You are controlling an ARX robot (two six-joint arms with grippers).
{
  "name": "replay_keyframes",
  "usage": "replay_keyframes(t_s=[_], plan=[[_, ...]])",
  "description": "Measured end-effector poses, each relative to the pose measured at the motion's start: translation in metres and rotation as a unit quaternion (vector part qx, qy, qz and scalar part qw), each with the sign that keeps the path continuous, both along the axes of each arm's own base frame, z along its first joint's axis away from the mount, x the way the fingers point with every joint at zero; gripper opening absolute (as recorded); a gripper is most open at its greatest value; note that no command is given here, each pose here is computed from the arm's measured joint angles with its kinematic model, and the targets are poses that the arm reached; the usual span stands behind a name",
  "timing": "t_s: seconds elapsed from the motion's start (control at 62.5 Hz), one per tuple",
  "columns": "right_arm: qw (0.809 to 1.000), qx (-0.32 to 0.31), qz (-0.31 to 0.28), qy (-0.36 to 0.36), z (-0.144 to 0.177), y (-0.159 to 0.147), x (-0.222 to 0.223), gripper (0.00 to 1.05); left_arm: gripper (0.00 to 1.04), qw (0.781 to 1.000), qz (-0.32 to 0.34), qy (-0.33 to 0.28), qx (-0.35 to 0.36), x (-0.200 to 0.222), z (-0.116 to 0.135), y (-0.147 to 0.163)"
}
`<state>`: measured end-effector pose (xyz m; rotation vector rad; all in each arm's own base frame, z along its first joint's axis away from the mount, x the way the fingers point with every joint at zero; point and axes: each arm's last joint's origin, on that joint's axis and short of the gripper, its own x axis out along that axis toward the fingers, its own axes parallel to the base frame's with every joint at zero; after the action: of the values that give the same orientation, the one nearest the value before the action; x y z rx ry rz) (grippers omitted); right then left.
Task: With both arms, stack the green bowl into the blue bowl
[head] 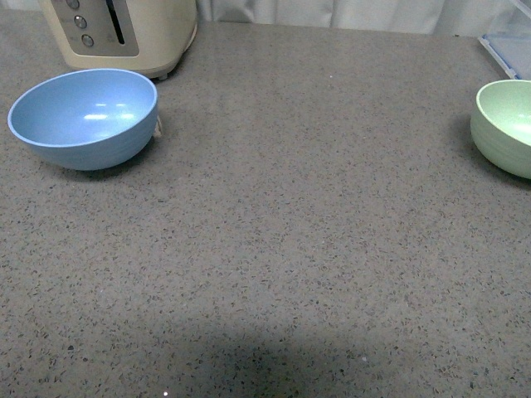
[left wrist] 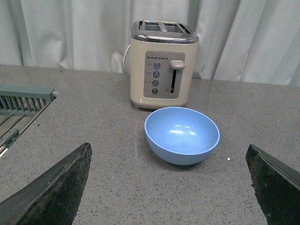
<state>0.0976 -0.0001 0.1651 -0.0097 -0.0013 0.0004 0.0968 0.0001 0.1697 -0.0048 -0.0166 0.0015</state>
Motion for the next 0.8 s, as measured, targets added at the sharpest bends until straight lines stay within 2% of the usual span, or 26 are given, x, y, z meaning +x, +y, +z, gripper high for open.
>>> replay_keyframes(t_s=[0.8], plan=[[1.000, 0.000, 0.000, 0.000, 0.0000, 0.0000, 0.0000, 0.95, 0.98, 1.000, 0.000, 0.000, 0.000, 0.0000, 0.0000, 0.0000]])
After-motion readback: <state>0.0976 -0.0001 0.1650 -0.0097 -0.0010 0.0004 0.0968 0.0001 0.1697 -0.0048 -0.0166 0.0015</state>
